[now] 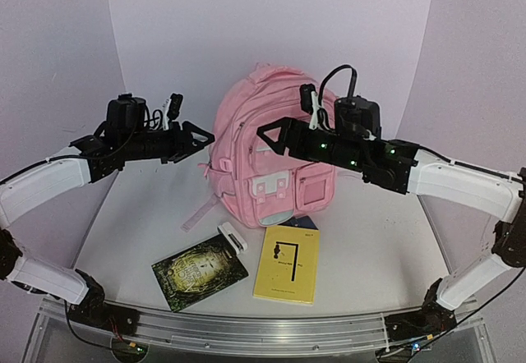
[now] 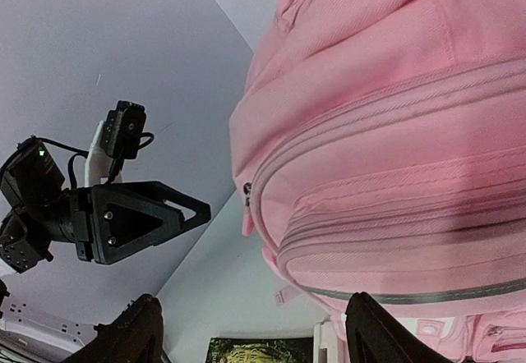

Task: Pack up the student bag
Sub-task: Unzip the student bag at the center of the board.

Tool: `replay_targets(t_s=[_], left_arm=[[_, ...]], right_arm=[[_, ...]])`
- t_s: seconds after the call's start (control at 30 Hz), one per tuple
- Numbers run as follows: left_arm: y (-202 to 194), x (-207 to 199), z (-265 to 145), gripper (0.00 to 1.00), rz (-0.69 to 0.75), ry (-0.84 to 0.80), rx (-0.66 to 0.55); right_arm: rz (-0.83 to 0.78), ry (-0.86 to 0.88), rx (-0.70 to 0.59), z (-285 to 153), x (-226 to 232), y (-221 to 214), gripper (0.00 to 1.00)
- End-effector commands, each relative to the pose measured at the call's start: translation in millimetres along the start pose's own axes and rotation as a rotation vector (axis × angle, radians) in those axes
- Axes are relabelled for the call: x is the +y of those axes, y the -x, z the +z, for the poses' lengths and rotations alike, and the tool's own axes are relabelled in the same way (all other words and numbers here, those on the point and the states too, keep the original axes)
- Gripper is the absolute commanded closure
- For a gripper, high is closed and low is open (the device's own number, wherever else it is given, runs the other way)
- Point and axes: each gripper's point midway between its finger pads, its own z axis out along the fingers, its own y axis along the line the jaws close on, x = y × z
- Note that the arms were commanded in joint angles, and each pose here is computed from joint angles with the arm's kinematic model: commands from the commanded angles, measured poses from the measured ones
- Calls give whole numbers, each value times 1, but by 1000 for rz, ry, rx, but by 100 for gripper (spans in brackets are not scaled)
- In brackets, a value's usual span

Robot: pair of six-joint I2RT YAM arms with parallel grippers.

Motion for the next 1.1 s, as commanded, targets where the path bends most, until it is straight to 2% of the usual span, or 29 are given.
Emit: replay_targets(t_s=[0.0,0.23,0.5,0.6,0.7,0.87,1.0,1.07], left_arm=[[0,5,-5,46,53,19,-25],[-14,23,12,39,121,57,37],[-23,41,27,32,283,198,71],[-26,55,34,29,304,271,84],[-22,65,35,28,315,321,56],[-17,67,36,29,335,335,30],[-20,69,43,29,361,324,54],[-22,70,48,37,383,315,68]], right_arm=[[200,88,-31,16,28,8,27],[312,84,-16,47,36,-14,29],[416,27,-120,64,23,-2,35],[440,33,-142,70,23,2,43],[460,50,-155,74,27,5,45],[492,43,-156,83,23,2,50],[500,16,-174,89,17,0,54],[498,9,-183,92,16,1,55]])
